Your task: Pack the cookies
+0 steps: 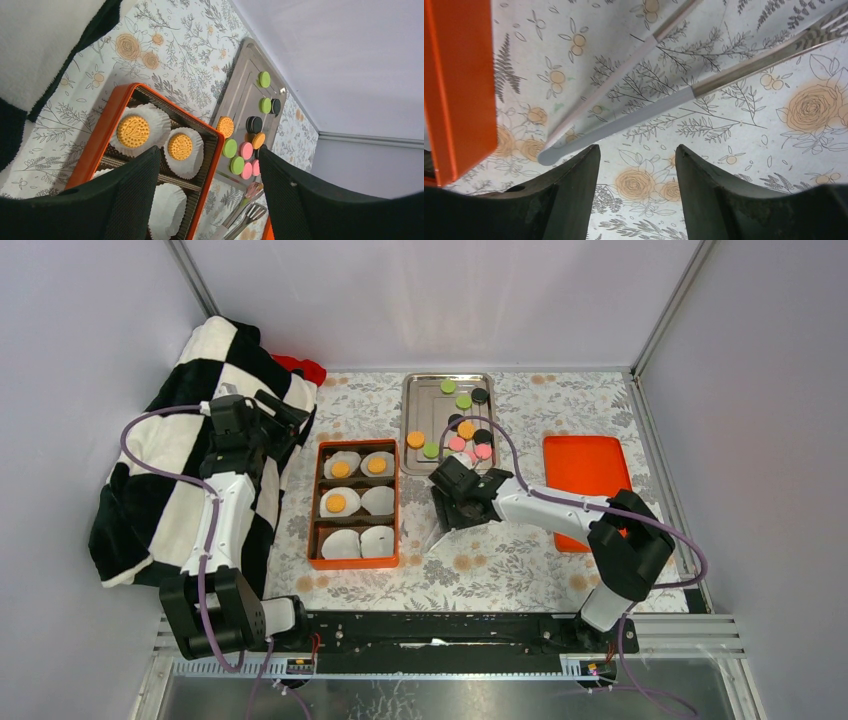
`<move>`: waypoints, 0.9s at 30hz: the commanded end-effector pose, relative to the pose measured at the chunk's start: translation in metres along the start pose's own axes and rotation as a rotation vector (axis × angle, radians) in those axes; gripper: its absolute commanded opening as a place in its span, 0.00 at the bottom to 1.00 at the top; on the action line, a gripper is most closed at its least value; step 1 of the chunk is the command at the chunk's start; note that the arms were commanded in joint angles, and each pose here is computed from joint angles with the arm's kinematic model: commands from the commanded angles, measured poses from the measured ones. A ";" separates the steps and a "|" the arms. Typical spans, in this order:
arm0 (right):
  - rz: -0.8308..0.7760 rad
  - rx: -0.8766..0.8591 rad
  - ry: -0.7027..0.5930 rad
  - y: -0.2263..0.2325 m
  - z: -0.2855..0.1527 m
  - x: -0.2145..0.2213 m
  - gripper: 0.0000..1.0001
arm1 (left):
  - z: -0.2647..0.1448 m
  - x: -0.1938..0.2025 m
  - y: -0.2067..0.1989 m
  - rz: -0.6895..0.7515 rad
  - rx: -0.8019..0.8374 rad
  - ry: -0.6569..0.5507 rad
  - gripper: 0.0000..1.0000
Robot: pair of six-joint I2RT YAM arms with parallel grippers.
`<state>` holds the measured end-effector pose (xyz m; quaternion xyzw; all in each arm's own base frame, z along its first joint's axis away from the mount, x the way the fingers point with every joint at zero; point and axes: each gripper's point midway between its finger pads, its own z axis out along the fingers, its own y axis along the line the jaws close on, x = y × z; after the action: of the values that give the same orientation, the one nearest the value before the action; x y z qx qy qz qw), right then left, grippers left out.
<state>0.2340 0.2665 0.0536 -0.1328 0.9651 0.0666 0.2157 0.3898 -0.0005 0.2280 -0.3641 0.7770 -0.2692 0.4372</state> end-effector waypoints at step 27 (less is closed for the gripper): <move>0.158 0.099 0.196 -0.002 0.019 0.054 0.20 | 0.002 0.007 0.006 0.029 0.002 0.009 0.77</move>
<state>0.2100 0.2884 0.0127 -0.0360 0.9888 0.0778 0.1223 0.3910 0.0055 0.2208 -0.3612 0.7843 -0.2475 0.4395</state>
